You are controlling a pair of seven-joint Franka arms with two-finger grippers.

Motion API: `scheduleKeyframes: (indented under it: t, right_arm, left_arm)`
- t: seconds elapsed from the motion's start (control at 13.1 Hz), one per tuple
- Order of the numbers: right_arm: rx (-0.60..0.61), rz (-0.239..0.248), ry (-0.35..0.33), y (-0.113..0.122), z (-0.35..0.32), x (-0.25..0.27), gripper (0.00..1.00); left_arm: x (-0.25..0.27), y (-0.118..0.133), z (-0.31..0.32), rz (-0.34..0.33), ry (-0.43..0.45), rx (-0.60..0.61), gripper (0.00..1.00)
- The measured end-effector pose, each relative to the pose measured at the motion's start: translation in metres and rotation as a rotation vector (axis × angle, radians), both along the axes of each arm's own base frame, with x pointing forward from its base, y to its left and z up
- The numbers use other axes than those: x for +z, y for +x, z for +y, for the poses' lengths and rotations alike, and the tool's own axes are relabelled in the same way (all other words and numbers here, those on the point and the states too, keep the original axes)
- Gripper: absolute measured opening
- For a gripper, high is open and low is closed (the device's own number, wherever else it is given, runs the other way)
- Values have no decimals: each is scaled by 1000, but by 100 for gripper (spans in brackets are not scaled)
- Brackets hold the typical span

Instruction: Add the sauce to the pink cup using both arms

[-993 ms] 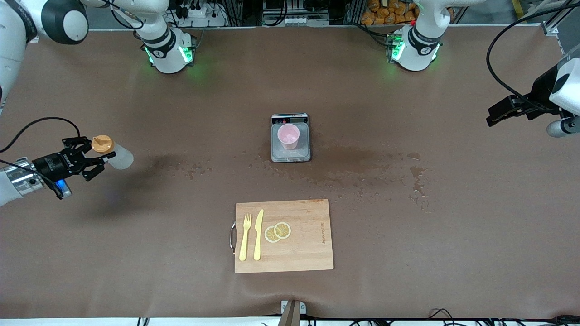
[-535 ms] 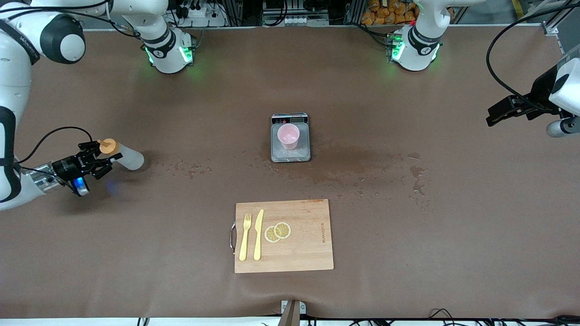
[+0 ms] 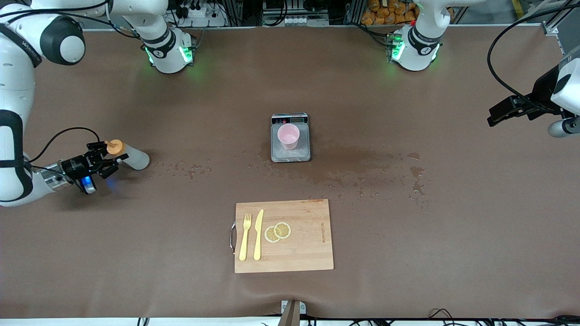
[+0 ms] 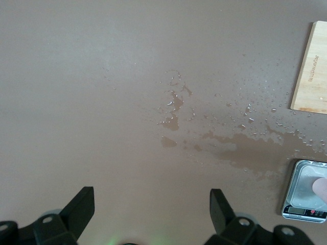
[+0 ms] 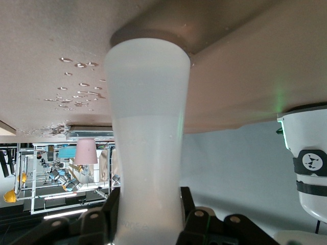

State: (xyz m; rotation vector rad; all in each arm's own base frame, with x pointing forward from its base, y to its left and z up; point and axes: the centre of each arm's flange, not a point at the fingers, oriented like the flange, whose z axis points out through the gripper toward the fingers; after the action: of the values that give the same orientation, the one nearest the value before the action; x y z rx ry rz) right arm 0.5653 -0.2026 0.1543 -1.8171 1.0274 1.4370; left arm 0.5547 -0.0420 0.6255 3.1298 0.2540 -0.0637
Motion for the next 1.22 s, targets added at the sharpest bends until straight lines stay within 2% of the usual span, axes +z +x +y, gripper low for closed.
scheduleKeyframes:
  t: [0.31, 0.61, 0.84, 1.07, 1.22]
  right_arm:
    - [-1, -19, -14, 4, -2, 5, 99]
    - [-15, -124, -83, 29, -23, 46, 100]
    - [-41, -165, -180, 50, -36, 92, 100]
    - [-41, -265, -256, 74, -36, 154, 100]
    - [21, -314, -305, 86, -11, 188, 100]
  left_arm:
    - [0, 1, 8, 0, 0, 12, 100]
    - [1, 2, 16, -7, -1, 0, 100]
    - [1, 2, 17, -13, -2, -4, 100]
    - [1, 3, 17, -14, -2, -6, 100]
    - [1, 3, 17, -14, -2, -11, 100]
